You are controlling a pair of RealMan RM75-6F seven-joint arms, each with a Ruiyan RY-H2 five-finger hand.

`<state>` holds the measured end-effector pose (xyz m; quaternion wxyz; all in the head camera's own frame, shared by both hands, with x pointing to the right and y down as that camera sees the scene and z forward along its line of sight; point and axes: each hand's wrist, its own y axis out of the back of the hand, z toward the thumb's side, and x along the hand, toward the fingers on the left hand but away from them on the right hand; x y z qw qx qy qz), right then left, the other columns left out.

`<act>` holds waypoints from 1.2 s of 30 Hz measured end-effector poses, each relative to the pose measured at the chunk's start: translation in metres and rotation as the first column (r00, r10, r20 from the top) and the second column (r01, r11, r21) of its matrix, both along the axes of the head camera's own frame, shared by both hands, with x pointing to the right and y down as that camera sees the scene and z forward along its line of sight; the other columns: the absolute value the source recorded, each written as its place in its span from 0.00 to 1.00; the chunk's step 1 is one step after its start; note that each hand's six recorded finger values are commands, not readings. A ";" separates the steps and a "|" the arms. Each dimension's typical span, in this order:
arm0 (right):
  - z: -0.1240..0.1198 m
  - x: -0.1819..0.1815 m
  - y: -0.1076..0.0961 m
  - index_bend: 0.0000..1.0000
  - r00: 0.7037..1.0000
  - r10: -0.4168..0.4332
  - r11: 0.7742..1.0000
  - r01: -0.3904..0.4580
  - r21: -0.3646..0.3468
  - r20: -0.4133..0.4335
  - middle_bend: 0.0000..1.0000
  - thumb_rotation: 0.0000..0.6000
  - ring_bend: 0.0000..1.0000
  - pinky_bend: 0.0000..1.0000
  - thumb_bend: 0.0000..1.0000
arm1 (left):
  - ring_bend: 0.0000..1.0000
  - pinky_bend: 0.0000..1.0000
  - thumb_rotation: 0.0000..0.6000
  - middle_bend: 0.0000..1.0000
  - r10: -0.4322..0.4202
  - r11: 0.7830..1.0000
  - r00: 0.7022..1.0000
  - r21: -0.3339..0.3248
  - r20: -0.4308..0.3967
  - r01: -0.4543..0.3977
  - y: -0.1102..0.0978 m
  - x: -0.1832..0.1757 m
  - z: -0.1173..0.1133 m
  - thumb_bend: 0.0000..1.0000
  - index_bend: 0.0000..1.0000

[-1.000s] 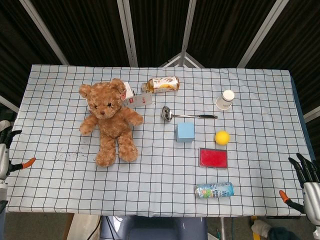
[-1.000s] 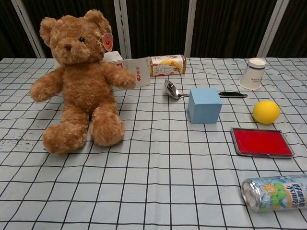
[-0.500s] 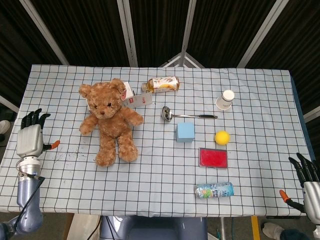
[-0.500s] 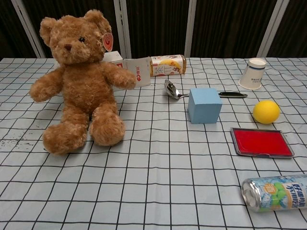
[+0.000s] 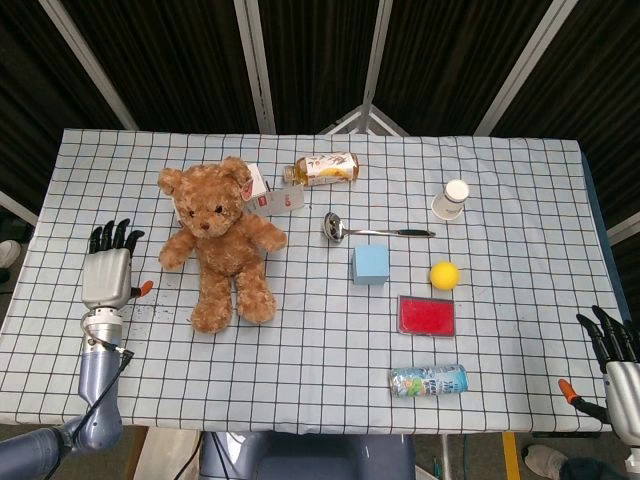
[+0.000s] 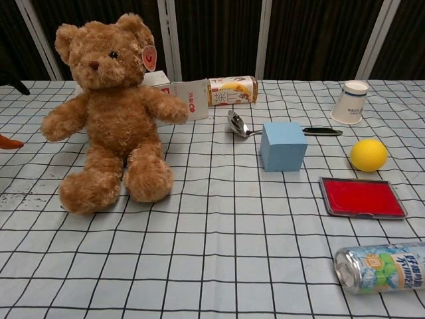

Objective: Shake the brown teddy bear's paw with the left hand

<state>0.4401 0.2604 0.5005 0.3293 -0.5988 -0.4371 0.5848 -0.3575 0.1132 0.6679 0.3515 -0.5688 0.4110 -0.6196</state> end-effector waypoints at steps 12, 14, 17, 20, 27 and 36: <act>0.001 0.001 0.000 0.12 1.000 0.004 1.000 -0.004 -0.007 0.002 0.06 1.00 0.09 0.00 0.22 | 0.00 0.00 1.00 0.07 0.054 0.998 0.999 0.021 0.000 -0.054 0.003 0.020 0.032 0.24 0.22; 0.001 0.001 0.000 0.12 1.000 0.006 1.000 -0.006 -0.009 0.003 0.06 1.00 0.09 0.00 0.22 | 0.00 0.00 1.00 0.07 0.061 0.998 0.998 0.037 -0.019 -0.060 0.001 0.025 0.035 0.25 0.22; 0.001 0.002 0.000 0.12 1.000 0.010 1.000 -0.010 -0.012 0.002 0.06 1.00 0.09 0.00 0.22 | 0.00 0.00 1.00 0.07 0.079 0.995 0.996 0.067 -0.045 -0.076 -0.001 0.032 0.037 0.26 0.22; 0.002 0.003 0.000 0.12 1.000 0.013 1.000 -0.013 -0.015 0.002 0.06 1.00 0.09 0.00 0.22 | 0.00 0.00 1.00 0.09 0.099 0.991 0.993 0.095 -0.063 -0.093 -0.003 0.039 0.040 0.30 0.24; 0.001 0.004 0.000 0.12 1.000 0.016 1.000 -0.016 -0.015 0.011 0.06 1.00 0.09 0.00 0.22 | 0.00 0.00 1.00 0.18 0.136 0.983 0.986 0.136 -0.092 -0.123 -0.001 0.053 0.048 0.38 0.32; 0.001 0.004 0.001 0.12 1.000 0.015 1.000 -0.015 -0.021 0.020 0.06 1.00 0.09 0.00 0.22 | 0.00 0.00 1.00 0.27 0.128 0.980 0.987 0.167 -0.094 -0.111 0.000 0.057 0.053 0.46 0.39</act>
